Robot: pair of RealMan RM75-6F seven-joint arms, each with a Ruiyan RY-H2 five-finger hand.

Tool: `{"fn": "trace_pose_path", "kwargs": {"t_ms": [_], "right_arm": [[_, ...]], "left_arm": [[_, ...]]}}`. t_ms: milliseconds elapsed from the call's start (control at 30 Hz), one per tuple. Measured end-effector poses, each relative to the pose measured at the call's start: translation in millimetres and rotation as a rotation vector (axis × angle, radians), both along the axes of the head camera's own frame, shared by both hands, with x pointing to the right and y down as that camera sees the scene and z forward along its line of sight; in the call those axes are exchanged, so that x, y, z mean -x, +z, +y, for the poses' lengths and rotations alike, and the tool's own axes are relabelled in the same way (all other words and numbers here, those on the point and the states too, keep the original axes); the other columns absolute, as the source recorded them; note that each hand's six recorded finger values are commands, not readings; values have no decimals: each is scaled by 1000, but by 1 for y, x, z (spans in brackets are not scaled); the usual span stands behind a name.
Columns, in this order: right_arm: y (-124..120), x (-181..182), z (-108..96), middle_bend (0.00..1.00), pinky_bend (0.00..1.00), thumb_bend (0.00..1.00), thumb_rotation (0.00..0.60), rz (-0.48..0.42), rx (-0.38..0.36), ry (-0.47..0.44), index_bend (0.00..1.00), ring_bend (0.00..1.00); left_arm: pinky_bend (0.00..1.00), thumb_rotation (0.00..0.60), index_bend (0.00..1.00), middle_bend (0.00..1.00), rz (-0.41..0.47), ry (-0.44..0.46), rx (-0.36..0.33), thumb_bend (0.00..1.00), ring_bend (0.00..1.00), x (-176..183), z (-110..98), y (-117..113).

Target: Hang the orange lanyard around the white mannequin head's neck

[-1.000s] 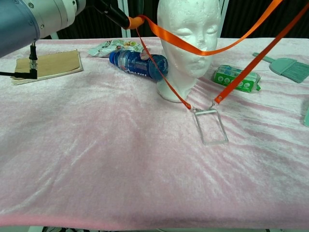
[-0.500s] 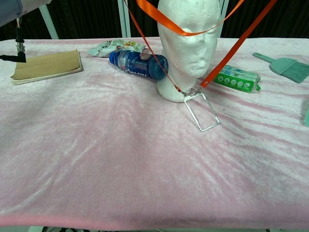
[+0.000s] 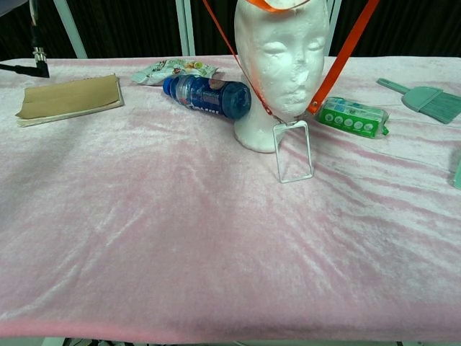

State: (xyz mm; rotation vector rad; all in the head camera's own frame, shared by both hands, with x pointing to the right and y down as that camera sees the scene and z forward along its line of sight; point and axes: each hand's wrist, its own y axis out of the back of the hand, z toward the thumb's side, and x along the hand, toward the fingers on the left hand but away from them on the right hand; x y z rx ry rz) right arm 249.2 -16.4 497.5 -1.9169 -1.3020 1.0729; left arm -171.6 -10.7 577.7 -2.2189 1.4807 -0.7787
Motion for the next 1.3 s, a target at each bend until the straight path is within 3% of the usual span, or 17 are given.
{"fn": "trace_pose_path", "kwargs": {"t_ms": [467, 733, 1033, 1300], "right_arm": [[9, 0, -36, 196, 262, 466, 600, -19, 5, 40, 816, 312], [21, 5, -60, 197, 262, 469, 600, -4, 21, 49, 816, 313], [45, -2, -74, 197, 262, 472, 600, 39, 78, 73, 816, 315], [56, -2, -87, 200, 262, 473, 600, 28, 88, 102, 819, 316]], "left_arm": [[0, 600, 518, 121, -1, -120, 40, 359, 0, 21, -21, 22], [0, 600, 501, 121, 6, -128, 74, 337, 0, 16, -24, 43], [0, 600, 498, 129, -10, -133, 77, 336, 0, 10, -24, 61], [0, 600, 497, 135, 16, -209, 88, 340, 0, 11, -32, 74]]}}
